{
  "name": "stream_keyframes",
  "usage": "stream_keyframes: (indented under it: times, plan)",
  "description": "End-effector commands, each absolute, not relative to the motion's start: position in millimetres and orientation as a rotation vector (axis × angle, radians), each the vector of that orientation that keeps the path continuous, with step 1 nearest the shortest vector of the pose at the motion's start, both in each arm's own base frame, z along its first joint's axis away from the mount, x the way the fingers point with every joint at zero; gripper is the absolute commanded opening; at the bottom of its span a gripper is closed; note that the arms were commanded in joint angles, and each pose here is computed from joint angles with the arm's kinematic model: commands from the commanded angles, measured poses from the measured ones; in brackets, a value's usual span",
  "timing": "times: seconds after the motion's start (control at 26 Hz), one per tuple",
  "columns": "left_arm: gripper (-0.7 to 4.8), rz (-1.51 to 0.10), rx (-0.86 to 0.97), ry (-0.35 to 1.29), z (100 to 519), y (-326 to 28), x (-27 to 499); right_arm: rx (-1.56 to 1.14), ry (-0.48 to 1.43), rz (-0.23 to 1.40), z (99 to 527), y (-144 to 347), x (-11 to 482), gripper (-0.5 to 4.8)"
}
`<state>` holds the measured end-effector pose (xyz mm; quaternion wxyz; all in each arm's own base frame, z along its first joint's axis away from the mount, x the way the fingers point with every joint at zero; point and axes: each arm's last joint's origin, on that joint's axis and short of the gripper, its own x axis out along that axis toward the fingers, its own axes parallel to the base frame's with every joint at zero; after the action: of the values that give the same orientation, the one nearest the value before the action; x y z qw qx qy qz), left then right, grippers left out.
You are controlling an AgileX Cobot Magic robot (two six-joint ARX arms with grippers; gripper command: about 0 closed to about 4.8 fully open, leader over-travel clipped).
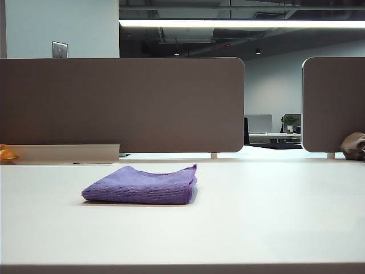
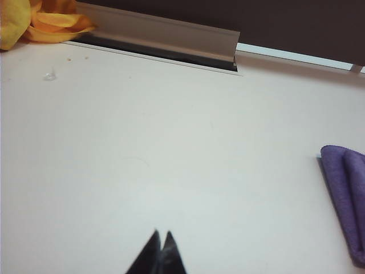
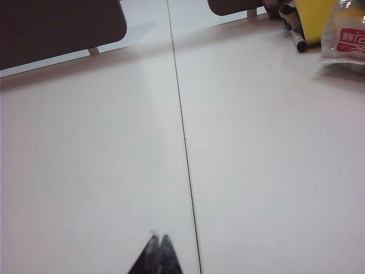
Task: Fold the bottom of the cloth upward, then fold it vertically to form a square shape.
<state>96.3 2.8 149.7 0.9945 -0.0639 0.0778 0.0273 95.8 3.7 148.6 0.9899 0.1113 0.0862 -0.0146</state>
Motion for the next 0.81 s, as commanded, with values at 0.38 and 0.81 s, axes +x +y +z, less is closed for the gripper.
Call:
stream_keyframes:
  times: [0.38, 0.81]
  plan:
    - [-0.05, 0.056, -0.13, 0.18, 147.8, 2.7, 95.9, 0.223, 0.179, -0.027, 146.5, 3.8, 96.1, 0.03]
    - [-0.05, 0.018, -0.049, 0.183, 147.8, 1.8, 95.9, 0.011, 0.184, 0.069, 146.2, 6.0, 95.9, 0.03]
